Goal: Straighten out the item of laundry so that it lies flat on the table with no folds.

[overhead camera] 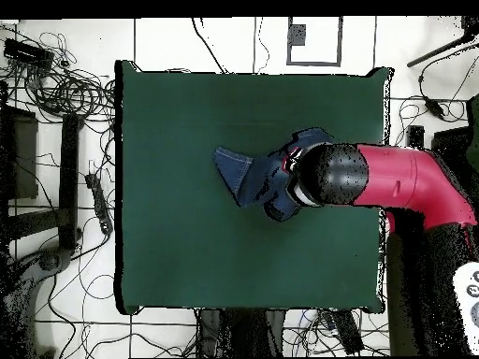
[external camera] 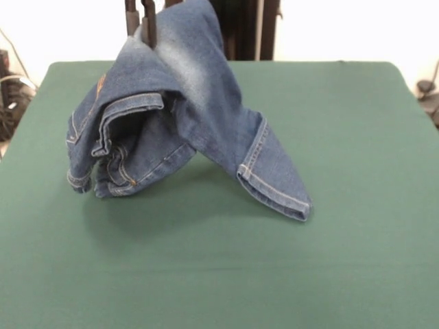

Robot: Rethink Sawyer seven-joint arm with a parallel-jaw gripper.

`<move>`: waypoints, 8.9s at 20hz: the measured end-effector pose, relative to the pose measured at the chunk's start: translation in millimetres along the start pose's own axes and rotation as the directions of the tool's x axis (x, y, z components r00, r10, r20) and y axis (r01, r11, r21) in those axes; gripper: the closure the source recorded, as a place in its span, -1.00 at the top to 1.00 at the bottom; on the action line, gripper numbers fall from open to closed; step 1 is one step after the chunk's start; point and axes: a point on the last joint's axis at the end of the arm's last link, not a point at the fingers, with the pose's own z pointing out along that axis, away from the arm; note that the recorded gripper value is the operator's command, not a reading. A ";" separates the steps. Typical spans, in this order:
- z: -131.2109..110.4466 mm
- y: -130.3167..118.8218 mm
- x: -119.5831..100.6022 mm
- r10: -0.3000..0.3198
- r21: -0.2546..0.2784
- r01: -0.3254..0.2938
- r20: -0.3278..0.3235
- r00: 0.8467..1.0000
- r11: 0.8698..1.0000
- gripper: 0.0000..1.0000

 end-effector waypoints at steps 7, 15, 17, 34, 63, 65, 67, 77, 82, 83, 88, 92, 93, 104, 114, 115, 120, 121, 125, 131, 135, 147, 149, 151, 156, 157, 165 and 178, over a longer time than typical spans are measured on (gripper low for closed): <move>-1.6 0.5 -1.1 0.005 -0.002 -0.005 -0.005 1.000 1.000 -1.00; -5.8 2.4 -5.3 0.018 -0.012 -0.019 -0.010 1.000 1.000 -1.00; -8.2 4.0 -6.9 0.021 -0.014 -0.021 -0.011 1.000 1.000 -1.00; -30.6 26.0 -13.9 0.002 -0.002 -0.002 -0.008 1.000 1.000 -1.00; -91.1 33.3 -12.2 0.024 -0.013 -0.024 0.006 1.000 1.000 -1.00; -95.1 33.1 -11.9 0.026 -0.010 -0.026 0.001 1.000 1.000 -1.00; -97.5 32.1 -12.6 0.028 -0.006 -0.028 -0.006 1.000 1.000 -1.00; -113.1 29.6 -11.9 0.032 0.008 -0.032 -0.007 0.999 0.999 -1.00; -121.4 28.8 -13.1 0.034 0.009 -0.034 0.003 0.999 0.999 -1.00; -125.0 28.6 -13.3 0.034 0.010 -0.034 0.008 0.999 0.999 -1.00; -134.2 30.1 -16.1 0.036 0.011 -0.036 0.016 0.999 0.999 -1.00; -139.7 30.8 -19.0 0.038 0.012 -0.039 0.017 0.999 0.999 -1.00; -140.4 30.8 -19.5 0.039 0.012 -0.039 0.018 0.999 0.999 -1.00; -154.4 29.7 -26.9 0.050 0.020 -0.050 0.010 0.999 0.999 -1.00; -167.9 31.1 -32.5 0.056 0.023 -0.056 0.011 0.998 0.998 -1.00; -168.8 31.6 -32.8 0.056 0.023 -0.056 0.012 0.998 0.998 -1.00; -175.9 36.1 -33.8 0.053 0.023 -0.053 0.015 0.998 0.998 -1.00; -177.3 37.4 -33.7 0.052 0.023 -0.052 0.015 0.999 0.998 -1.00; -182.4 43.5 -32.2 0.045 0.024 -0.045 0.015 0.999 0.999 -1.00; -186.2 44.5 -31.8 0.045 0.028 -0.045 0.010 0.999 0.999 -1.00; -189.2 44.4 -30.7 0.046 0.030 -0.046 0.005 0.999 0.998 -1.00; -215.0 43.9 -27.4 0.058 0.021 -0.058 0.001 0.998 0.998 -1.00; -220.6 43.6 -27.6 0.060 0.019 -0.060 0.003 0.998 0.998 -1.00; -226.5 43.2 -28.3 0.063 0.018 -0.063 0.007 0.998 0.998 -1.00; -239.2 41.7 -31.7 0.072 0.016 -0.072 0.008 0.997 0.997 -1.00; -240.5 41.5 -32.2 0.073 0.016 -0.073 0.008 0.997 0.997 -1.00; -245.4 40.6 -33.7 0.077 0.017 -0.077 0.007 0.997 0.997 -1.00; -256.6 40.7 -37.1 0.083 0.003 -0.083 0.026 0.996 0.997 1.00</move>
